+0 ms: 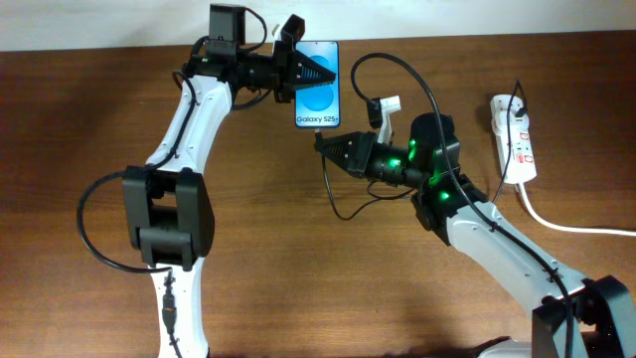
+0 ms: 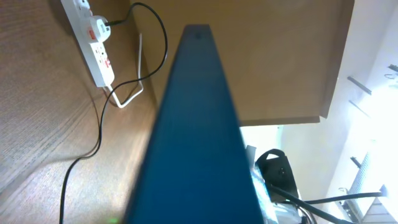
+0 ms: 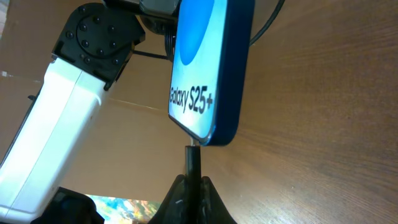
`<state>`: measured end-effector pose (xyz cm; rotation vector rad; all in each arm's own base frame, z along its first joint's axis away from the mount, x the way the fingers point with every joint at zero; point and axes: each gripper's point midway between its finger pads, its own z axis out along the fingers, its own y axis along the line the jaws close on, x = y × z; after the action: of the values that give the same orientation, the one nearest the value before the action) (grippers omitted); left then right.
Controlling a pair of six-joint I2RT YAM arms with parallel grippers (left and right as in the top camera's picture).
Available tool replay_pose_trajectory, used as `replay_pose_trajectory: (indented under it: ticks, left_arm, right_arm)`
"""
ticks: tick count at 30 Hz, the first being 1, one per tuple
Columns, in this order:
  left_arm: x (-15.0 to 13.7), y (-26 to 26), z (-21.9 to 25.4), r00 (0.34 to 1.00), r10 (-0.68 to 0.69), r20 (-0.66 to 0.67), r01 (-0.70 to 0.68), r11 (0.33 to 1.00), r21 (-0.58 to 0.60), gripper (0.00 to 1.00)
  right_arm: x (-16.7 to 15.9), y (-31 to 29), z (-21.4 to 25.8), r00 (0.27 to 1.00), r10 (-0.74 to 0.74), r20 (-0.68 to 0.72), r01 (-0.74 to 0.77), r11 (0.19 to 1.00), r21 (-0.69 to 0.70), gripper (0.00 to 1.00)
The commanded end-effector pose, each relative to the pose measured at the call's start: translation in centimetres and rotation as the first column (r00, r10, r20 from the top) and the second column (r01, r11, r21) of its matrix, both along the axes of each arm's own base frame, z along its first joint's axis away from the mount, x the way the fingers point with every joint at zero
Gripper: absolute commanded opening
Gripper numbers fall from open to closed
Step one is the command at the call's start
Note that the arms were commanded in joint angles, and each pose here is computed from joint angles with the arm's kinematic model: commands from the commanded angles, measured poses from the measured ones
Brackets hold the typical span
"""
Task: Plug charger to phone and switch on socket
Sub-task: 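Align the USB-C plug under the phone's port with the right gripper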
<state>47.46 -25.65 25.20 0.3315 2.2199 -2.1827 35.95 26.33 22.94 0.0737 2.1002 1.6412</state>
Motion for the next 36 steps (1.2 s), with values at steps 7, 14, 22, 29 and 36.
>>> replay_pose_trajectory:
  ticks: [7, 14, 22, 29, 36]
  left_arm:
    - [-0.7, 0.3, 1.7, 0.999, -0.028, 0.021, 0.029, 0.999, -0.032, 0.00]
    - [-0.7, 0.3, 1.7, 0.999, -0.028, 0.022, 0.029, 0.999, -0.032, 0.00]
    - [-0.8, 0.2, 1.7, 0.999, -0.031, 0.021, 0.032, 0.999, -0.032, 0.00]
    - [-0.7, 0.2, 1.6, 0.999, -0.024, 0.023, 0.025, 0.999, -0.027, 0.00]
    - [-0.7, 0.2, 1.6, 0.999, -0.025, 0.023, 0.025, 0.999, -0.027, 0.00]
  right_arm:
    - [0.1, 0.3, 0.2, 1.000, 0.008, 0.003, -0.008, 1.000, 0.005, 0.04]
    - [0.1, 0.4, 0.8, 0.999, 0.013, 0.031, -0.014, 1.000, 0.017, 0.04]
    - [0.7, 0.1, 0.7, 0.999, -0.025, 0.033, 0.025, 1.000, 0.010, 0.04]
    - [1.4, -0.2, 0.9, 0.997, -0.079, -0.008, 0.079, 0.996, 0.032, 0.04]
    - [2.3, -0.6, 1.7, 0.991, -0.131, -0.007, 0.132, 0.989, 0.064, 0.04]
